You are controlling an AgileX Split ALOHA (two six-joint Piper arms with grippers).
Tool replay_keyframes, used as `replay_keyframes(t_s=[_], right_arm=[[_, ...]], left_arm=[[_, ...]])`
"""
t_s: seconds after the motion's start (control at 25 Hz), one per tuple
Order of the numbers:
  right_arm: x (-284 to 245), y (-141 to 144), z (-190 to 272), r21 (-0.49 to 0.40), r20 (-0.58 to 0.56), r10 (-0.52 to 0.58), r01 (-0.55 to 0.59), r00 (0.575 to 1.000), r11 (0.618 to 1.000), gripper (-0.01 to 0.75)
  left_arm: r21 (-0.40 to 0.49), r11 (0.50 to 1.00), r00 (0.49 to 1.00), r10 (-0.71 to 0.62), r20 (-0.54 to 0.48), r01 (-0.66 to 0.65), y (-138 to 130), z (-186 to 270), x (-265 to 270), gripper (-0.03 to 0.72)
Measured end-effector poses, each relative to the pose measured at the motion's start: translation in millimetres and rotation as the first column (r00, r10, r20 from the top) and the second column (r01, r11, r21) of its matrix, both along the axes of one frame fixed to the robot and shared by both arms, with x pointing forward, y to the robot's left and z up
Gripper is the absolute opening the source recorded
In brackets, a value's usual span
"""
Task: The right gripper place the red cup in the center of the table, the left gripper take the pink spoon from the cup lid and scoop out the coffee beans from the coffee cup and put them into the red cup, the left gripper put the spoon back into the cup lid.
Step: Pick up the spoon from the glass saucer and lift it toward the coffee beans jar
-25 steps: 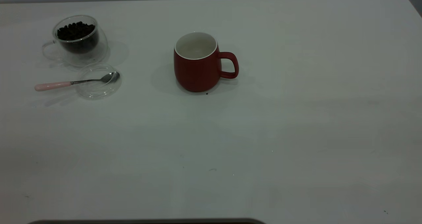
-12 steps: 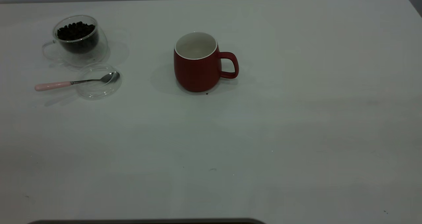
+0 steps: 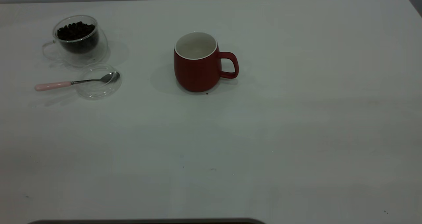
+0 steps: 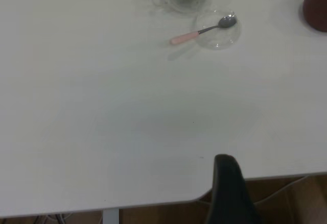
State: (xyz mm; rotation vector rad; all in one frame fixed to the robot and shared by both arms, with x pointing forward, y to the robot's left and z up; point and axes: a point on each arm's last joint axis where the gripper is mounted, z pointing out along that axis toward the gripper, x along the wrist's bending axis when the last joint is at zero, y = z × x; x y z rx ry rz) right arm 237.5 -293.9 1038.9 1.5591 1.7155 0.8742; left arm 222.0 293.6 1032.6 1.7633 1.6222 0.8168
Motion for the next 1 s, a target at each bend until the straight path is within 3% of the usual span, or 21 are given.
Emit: replay_keyframes(t_s=[0.48, 0.68, 1.0], right_arm=[[0, 0, 0, 0.0, 0.0, 0.0, 0.0, 1.0, 1.0, 0.591], [0, 0, 0, 0.0, 0.0, 0.0, 0.0, 1.0, 1.0, 0.591], [0, 0, 0, 0.0, 0.0, 0.0, 0.0, 1.0, 1.0, 0.591]], left_arm=[[-0.031, 1.0, 1.0, -0.004, 0.001, 0.004, 1, 0, 0, 0.525], [-0.078, 0.996, 0.998, 0.036, 0.049, -0.032, 1, 30, 16, 0.552], [-0.14, 0.989, 0.972, 0.005, -0.237, -0.039, 0, 80, 137, 0.59]])
